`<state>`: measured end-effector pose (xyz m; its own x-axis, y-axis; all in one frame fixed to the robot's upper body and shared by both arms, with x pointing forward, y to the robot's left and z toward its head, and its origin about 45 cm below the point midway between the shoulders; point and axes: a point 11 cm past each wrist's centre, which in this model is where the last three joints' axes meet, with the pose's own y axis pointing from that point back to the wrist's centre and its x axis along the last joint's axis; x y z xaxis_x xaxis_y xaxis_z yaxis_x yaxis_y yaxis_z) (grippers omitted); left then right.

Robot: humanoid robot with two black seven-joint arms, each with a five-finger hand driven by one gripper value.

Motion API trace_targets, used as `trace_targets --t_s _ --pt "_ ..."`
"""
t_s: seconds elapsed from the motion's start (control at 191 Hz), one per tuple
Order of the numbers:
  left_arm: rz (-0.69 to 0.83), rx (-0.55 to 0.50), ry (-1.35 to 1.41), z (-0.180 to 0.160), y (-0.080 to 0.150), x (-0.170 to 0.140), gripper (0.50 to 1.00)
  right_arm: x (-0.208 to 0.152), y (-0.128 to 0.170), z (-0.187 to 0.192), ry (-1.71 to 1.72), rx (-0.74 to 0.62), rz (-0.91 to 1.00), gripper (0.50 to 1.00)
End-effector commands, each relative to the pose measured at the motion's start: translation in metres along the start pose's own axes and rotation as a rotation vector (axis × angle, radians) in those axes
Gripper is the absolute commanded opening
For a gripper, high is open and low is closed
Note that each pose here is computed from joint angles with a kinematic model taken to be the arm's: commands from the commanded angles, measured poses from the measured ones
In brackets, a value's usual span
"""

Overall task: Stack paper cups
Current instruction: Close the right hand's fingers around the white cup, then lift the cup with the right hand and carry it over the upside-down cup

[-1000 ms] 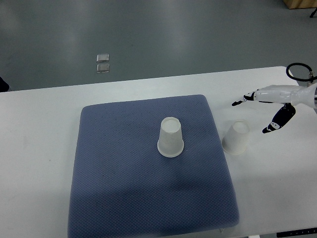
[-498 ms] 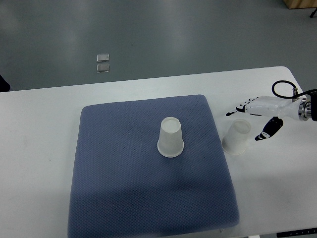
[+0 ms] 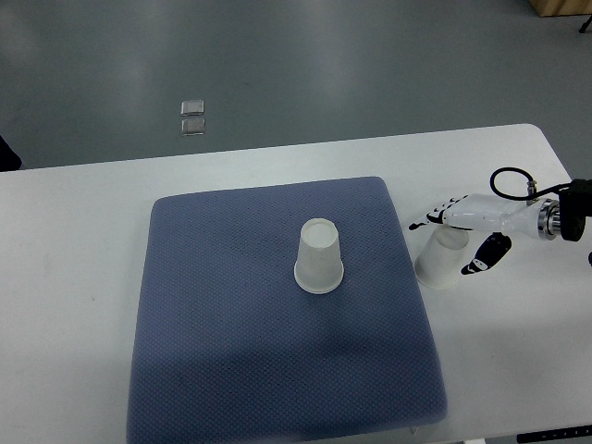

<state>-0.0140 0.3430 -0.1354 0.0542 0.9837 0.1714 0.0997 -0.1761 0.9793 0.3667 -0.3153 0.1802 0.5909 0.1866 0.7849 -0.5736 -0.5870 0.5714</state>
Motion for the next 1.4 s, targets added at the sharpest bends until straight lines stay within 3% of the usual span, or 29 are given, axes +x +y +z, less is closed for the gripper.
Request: trace_targets --t_s 0.0,0.157,0.639,0.791,1.105,1.393 --pt "-0.001 0.0 0.0 0.0 0.0 0.0 1.0 0.0 0.0 0.0 0.001 0.001 0.0 0.905" --pt "0.001 -0.001 0.0 0.001 0.0 0.0 1.0 -0.003 -0.001 -0.001 -0.002 0.002 -0.005 0.901" --pt "-0.001 0.0 0.0 0.0 0.0 0.0 1.0 -0.004 -0.005 -0.005 -0.005 0.015 -0.007 0.791" --pt "-0.001 -0.001 0.0 0.001 0.0 0.0 1.0 -0.004 -0.005 -0.005 -0.005 0.015 -0.008 0.713" --pt "-0.001 0.0 0.0 0.0 0.0 0.0 1.0 -0.004 -0.006 -0.005 -0.007 0.018 -0.012 0.627" --pt "-0.001 0.0 0.0 0.0 0.0 0.0 1.0 0.012 -0.005 -0.005 0.014 0.017 0.011 0.623"
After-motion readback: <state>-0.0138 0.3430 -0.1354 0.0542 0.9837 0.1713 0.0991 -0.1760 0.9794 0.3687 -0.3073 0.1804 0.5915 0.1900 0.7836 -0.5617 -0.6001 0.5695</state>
